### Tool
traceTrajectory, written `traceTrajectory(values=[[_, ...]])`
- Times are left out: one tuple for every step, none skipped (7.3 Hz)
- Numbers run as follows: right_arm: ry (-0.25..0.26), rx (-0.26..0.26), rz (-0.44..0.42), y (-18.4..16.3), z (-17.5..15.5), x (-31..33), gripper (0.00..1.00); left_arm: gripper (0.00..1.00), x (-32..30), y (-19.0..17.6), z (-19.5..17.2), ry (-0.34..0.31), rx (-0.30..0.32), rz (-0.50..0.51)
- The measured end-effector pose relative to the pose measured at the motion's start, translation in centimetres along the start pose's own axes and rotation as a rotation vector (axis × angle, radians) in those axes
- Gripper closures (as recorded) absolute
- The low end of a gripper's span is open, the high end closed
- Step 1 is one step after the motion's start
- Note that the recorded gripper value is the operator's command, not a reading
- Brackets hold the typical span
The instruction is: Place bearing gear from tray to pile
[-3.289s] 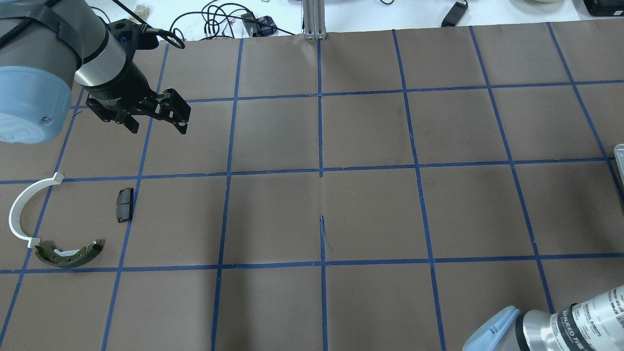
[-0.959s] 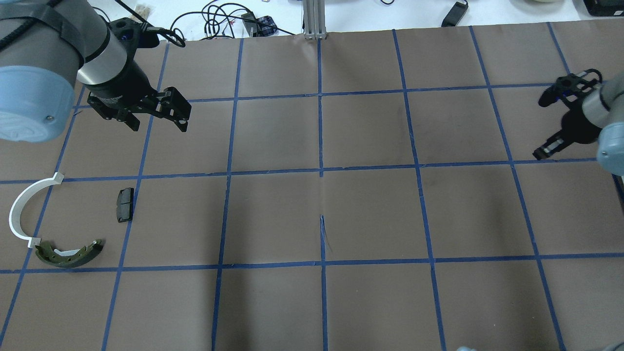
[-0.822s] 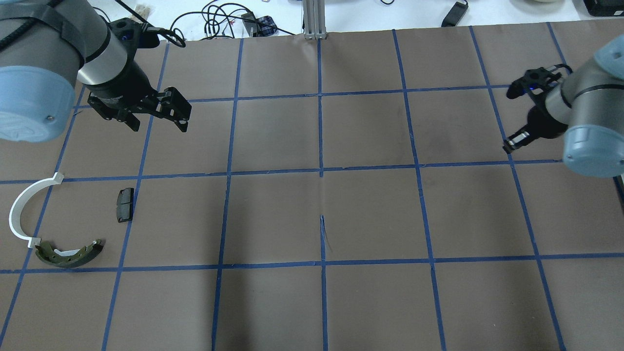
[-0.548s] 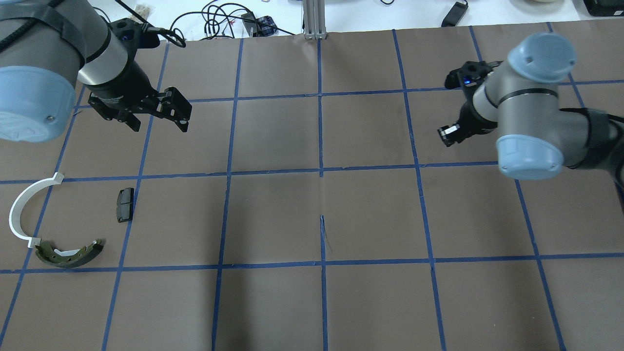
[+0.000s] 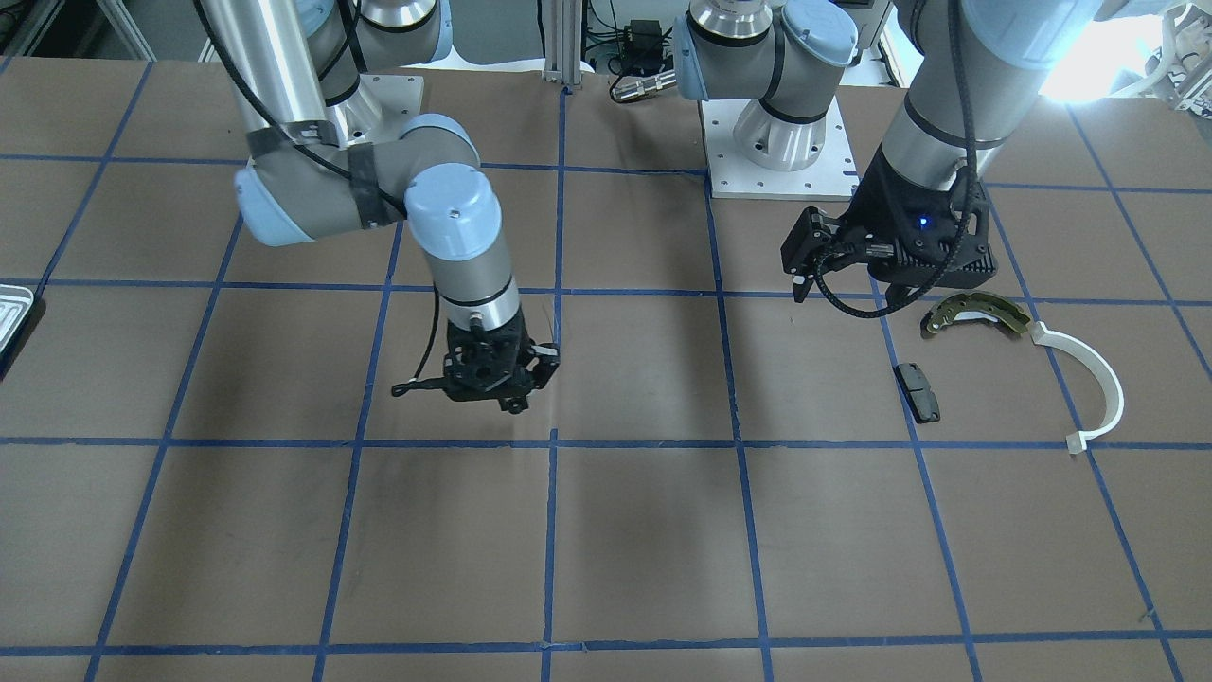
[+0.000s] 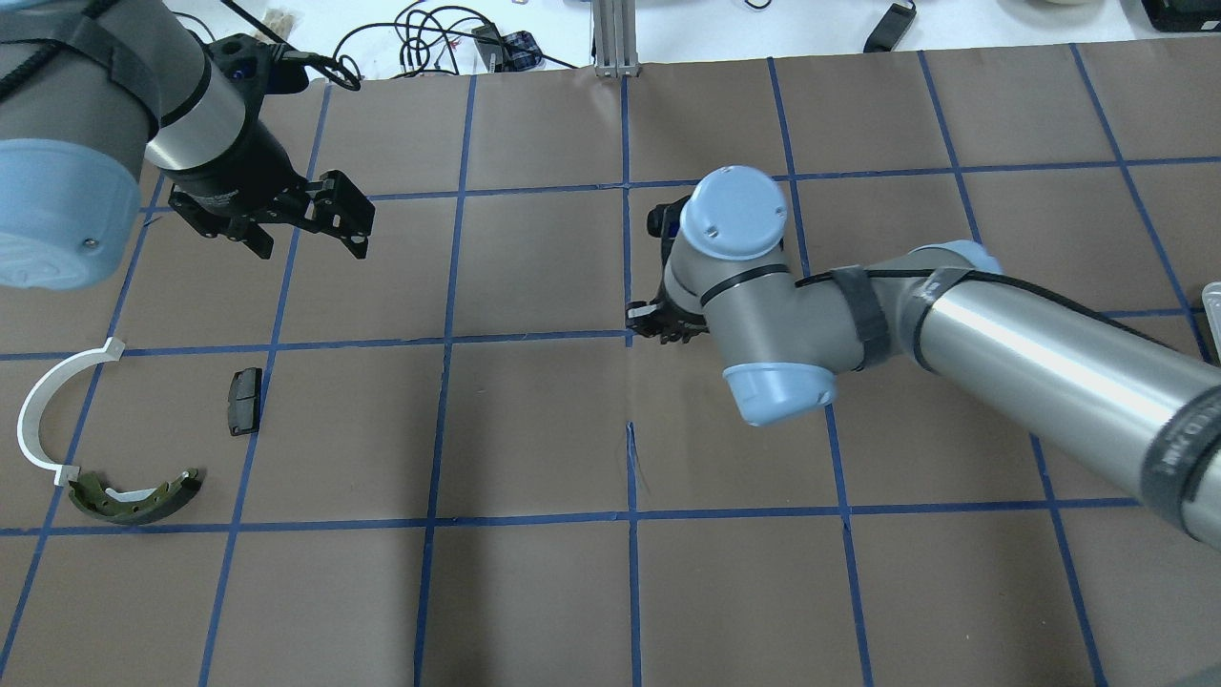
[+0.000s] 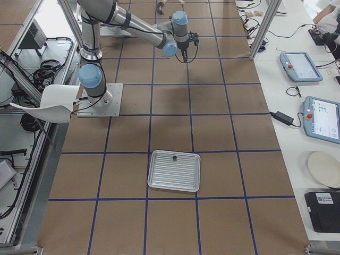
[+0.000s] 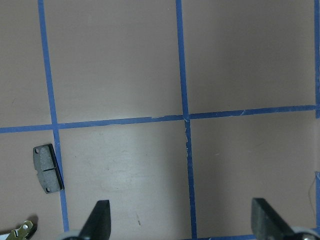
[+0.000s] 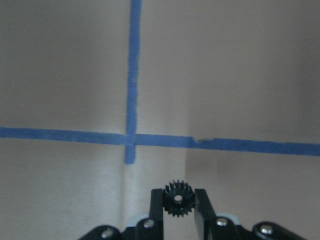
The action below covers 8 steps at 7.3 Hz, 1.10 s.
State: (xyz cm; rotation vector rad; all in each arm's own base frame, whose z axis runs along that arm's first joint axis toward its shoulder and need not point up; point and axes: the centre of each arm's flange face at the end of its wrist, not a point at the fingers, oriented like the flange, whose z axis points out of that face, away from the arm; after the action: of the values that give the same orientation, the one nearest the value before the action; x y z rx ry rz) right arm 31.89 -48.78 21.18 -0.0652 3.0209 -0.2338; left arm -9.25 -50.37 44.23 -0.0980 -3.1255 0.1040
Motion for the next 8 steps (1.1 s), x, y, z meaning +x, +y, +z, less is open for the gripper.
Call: traceTrajectory(values=[[-0.013, -0.001, 0.027, 0.8, 1.3, -3.0, 0.39, 0.00, 0.0, 0.0, 0.1, -0.004, -0.001, 0.007], [-0.025, 0.000, 0.054, 1.4, 1.7, -4.9, 0.00, 0.00, -0.1, 0.0, 0.3, -0.006, -0.009, 0.010], [-0.032, 0.002, 0.079, 1.7, 1.7, -5.8, 0.00, 0.00, -0.1, -0.1, 0.8, -0.005, -0.022, 0.010], [-0.035, 0.014, 0.100, 1.3, 1.3, -6.0, 0.00, 0.00, -0.2, -0.2, 1.2, -0.003, -0.029, 0.006], [-0.029, 0.037, 0.114, 0.2, 0.5, -5.2, 0.00, 0.00, -0.2, -0.3, 1.6, -0.001, -0.034, -0.001], [0.005, 0.056, 0.107, -1.9, -0.9, -2.8, 0.00, 0.00, -0.3, -0.5, 2.0, 0.001, -0.040, -0.006], [0.063, 0.058, 0.068, -4.7, -3.1, 1.8, 0.00, 0.00, -0.2, -0.8, 2.5, 0.002, -0.048, -0.014], [0.109, 0.052, 0.000, -7.2, -5.7, 7.7, 0.00, 0.00, 0.2, -1.1, 3.4, 0.007, -0.064, -0.031]])
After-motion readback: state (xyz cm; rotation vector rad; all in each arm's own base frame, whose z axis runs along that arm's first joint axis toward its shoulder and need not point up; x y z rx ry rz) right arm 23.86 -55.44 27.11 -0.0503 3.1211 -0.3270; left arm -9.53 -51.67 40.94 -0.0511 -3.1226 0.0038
